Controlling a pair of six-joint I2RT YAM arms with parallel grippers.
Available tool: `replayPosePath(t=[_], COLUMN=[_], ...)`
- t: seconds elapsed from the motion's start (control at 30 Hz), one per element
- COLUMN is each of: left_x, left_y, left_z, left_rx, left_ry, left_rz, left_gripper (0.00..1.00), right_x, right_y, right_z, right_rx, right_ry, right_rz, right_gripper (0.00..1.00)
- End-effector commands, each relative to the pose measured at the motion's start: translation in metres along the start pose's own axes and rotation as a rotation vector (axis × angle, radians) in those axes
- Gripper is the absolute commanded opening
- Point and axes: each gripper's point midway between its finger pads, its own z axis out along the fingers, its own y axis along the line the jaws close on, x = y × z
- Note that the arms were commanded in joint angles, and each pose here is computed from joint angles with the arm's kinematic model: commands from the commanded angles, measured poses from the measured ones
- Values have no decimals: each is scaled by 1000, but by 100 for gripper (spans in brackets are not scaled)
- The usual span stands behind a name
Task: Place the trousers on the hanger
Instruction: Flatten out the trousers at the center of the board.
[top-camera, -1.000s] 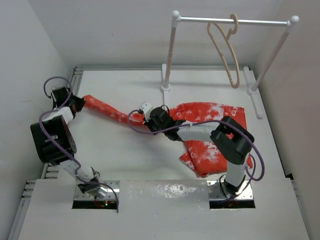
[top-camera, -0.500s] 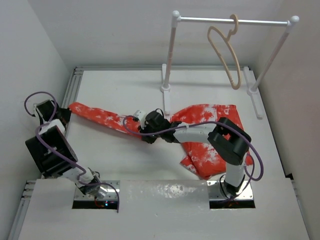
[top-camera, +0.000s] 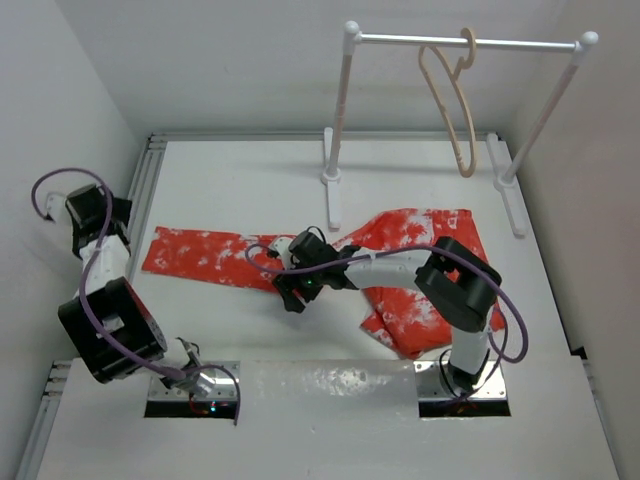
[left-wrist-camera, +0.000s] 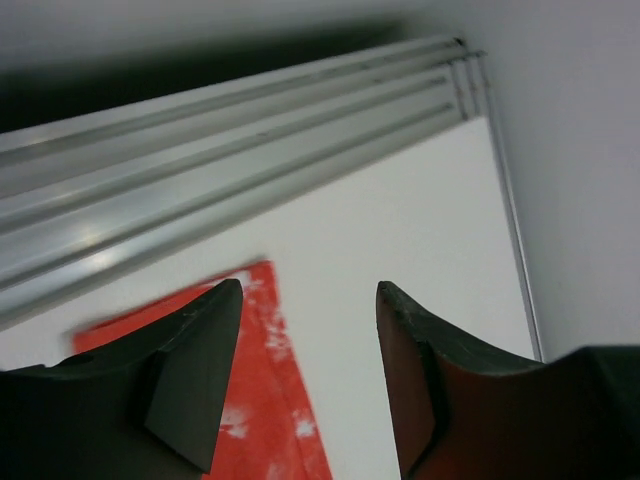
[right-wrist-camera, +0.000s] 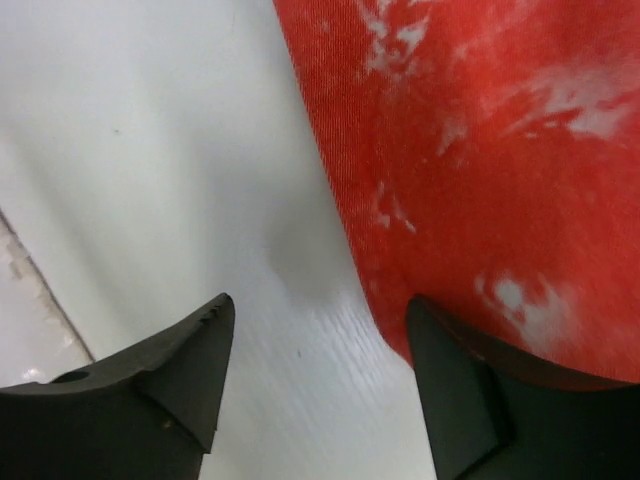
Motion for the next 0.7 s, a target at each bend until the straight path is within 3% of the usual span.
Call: replayPosePath(t=[0.0, 0.07, 0.13, 0.23, 0.27, 0.33, 0.43, 0.47, 0.57, 0.67], left_x=[9, 33, 57, 91, 109, 120, 116, 123, 116, 110], left_y=[-44, -54, -57, -83, -92, -101, -102, -90, -51, -35], left_z=[-10, -10, -7, -20, -29, -38, -29, -11, 13, 27], left_rx=[46, 41, 57, 127, 153, 163, 134, 62, -171, -167], left_ry=[-16, 30, 95, 147, 172, 168, 138, 159, 195, 209], left_rz=[216, 304, 339, 408, 447, 486, 534, 586, 712, 634], left_gripper=[54, 54, 54, 53, 53, 53, 60, 62, 63, 62], right_x=[-25, -45, -62, -70, -57, -35, 4, 26, 74, 129], right_y=[4, -6, -21, -58, -91, -118, -186, -220, -261, -291], right_z=[-30, -51, -75, -113, -125, -149, -203, -230, -268, -286], right_rx=[37, 118, 190, 261, 307, 346, 597, 732, 861, 979], right_ry=[-68, -140, -220, -352, -383, -437, -533, -560, -586, -586], right_rz=[-5, 15, 63, 276, 377, 529, 706, 789, 953, 1136], right_gripper=[69, 71, 65, 24, 0, 0, 0, 0, 0, 4])
